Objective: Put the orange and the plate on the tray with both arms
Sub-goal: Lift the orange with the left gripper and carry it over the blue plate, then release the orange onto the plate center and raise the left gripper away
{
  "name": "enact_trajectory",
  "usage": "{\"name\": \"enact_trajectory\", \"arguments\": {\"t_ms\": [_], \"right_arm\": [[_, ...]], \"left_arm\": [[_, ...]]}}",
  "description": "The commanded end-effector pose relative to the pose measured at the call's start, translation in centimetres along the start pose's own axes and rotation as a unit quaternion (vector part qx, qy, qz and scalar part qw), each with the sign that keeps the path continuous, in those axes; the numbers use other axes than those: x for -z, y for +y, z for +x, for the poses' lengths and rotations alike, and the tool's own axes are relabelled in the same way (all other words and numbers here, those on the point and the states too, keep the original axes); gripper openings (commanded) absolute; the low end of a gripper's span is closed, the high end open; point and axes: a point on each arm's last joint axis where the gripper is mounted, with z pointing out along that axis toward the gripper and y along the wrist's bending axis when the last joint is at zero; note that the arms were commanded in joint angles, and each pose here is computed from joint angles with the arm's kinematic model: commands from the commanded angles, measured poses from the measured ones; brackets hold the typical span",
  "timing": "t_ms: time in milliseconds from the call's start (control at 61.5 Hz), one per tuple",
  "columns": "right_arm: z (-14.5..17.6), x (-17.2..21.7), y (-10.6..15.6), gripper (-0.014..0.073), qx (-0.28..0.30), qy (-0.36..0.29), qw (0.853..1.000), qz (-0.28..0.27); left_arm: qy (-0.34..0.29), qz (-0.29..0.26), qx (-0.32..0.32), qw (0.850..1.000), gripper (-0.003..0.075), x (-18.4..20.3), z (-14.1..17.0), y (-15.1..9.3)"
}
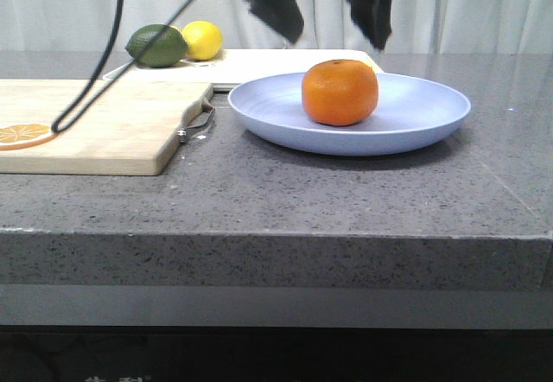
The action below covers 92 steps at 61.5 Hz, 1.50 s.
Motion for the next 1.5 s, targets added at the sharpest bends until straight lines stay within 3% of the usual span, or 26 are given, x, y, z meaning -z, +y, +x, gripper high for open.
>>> {"name": "enact_trajectory", "arguments": {"t_ms": [0,260,504,781,960,1106,1285,1480], "right_arm": [[-1.9,0.3,0.0,0.0601,0.003,-0.06,0.998,0.001],[-1.9,0.3,0.0,0.0601,0.003,-0.06,0.998,0.001],[-1.9,0.3,0.0,0.0601,0.003,-0.06,0.998,0.001],[-1.7,0.3,0.0,0.0601,0.003,-0.05,0.999,0.001],[-1.7,0.3,0.0,0.0601,0.003,-0.05,0.999,0.001],[-1.7,0.3,0.0,0.0601,0.003,-0.05,0.999,0.001],[-1.7,0.3,0.0,0.0601,0.003,-0.05,0.999,0.001],[-1.7,0.3,0.0,0.0601,0.003,-0.05,0.999,0.001]], "left_arm": [[-0.062,0.004,-0.005,0.998,0.0531,5.8,-2.5,-0.6],[-0.01,0.001,-0.005,1.0,-0.0021,7.5,-2.3,-0.6],[0.081,-0.009,-0.008,0.997,-0.0017,8.4,-0.9,-0.4],[0.078,-0.014,-0.01,0.997,-0.0017,10.9,0.0,-0.2],[0.085,-0.081,-0.001,0.993,-0.0017,14.4,2.4,2.9],[0.076,-0.122,0.053,0.988,-0.0017,17.3,5.0,6.7],[0.013,-0.179,0.126,0.976,-0.0017,21.1,9.3,10.9],[-0.069,-0.242,0.17,0.953,-0.0017,25.2,14.9,12.6]]}}
